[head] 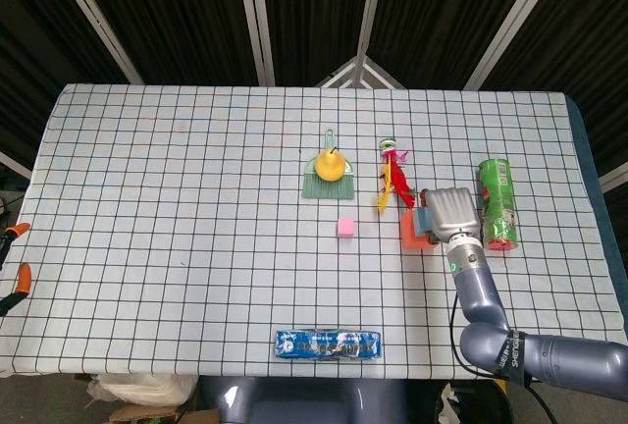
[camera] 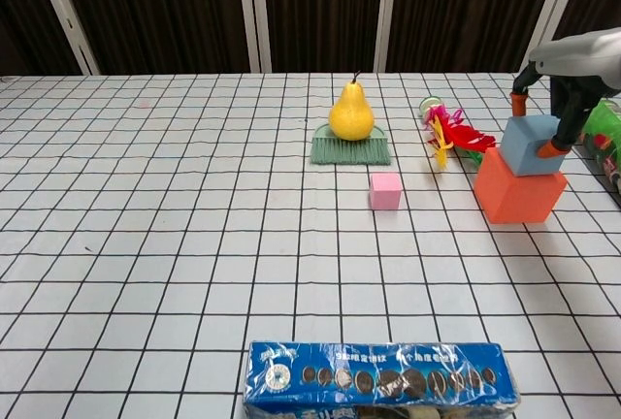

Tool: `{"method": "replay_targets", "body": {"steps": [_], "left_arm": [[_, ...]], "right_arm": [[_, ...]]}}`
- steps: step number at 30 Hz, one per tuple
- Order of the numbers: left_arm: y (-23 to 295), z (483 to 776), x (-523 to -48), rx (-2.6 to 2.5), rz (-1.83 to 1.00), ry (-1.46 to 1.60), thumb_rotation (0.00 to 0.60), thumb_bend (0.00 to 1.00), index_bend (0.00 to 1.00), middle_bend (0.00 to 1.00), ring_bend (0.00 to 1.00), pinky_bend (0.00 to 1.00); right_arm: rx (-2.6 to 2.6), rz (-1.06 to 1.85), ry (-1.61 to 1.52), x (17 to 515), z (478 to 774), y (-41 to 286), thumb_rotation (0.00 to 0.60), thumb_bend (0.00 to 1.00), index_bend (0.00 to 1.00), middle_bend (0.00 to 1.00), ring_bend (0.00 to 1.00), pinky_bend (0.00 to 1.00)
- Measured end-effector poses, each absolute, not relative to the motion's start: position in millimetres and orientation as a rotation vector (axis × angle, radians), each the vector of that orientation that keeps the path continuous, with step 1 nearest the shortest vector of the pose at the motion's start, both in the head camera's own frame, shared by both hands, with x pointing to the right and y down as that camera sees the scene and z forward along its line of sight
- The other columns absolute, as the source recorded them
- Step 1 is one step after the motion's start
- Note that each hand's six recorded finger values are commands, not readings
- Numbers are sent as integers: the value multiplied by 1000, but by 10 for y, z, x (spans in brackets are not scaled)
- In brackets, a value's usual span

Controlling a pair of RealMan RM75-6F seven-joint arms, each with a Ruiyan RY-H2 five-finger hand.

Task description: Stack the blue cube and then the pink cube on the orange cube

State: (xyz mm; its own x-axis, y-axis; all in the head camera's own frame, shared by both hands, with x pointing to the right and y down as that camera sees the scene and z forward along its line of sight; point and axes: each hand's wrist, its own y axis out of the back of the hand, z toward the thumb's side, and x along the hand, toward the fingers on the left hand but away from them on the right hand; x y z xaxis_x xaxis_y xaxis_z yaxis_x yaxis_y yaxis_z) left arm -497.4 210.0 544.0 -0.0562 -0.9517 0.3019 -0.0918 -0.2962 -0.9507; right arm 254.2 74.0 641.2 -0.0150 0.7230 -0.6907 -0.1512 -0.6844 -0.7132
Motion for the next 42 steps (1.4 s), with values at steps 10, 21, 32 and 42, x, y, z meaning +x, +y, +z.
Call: {"method": "replay_targets", "body": {"steps": [10,21,32,42], "left_arm": [[2099,5440,-4975,-1461,-1447,1166,600,584,184,62,0,0],[2098,5440,-4977,-1459,-1448,1166,600,584,183,62,0,0],[2096,5440,-4980,-1462,-1447,1166,600,584,183,62,0,0],[2098,5438,-4961,-1474,-1439,1164,600,584,183,62,0,0]], "right_arm": [[-1645,1769,-598,2552,6413,751,600,292,381,1000,1000,1000],[-1648,1772,-584,2563,6411,756,600,292,198,1000,1000,1000],[-1647,1798,-490,2604,6387,868,600,275,128,1000,1000,1000],[-1642,1795,-446,2629,6160,1023,600,275,129,1000,1000,1000]]}}
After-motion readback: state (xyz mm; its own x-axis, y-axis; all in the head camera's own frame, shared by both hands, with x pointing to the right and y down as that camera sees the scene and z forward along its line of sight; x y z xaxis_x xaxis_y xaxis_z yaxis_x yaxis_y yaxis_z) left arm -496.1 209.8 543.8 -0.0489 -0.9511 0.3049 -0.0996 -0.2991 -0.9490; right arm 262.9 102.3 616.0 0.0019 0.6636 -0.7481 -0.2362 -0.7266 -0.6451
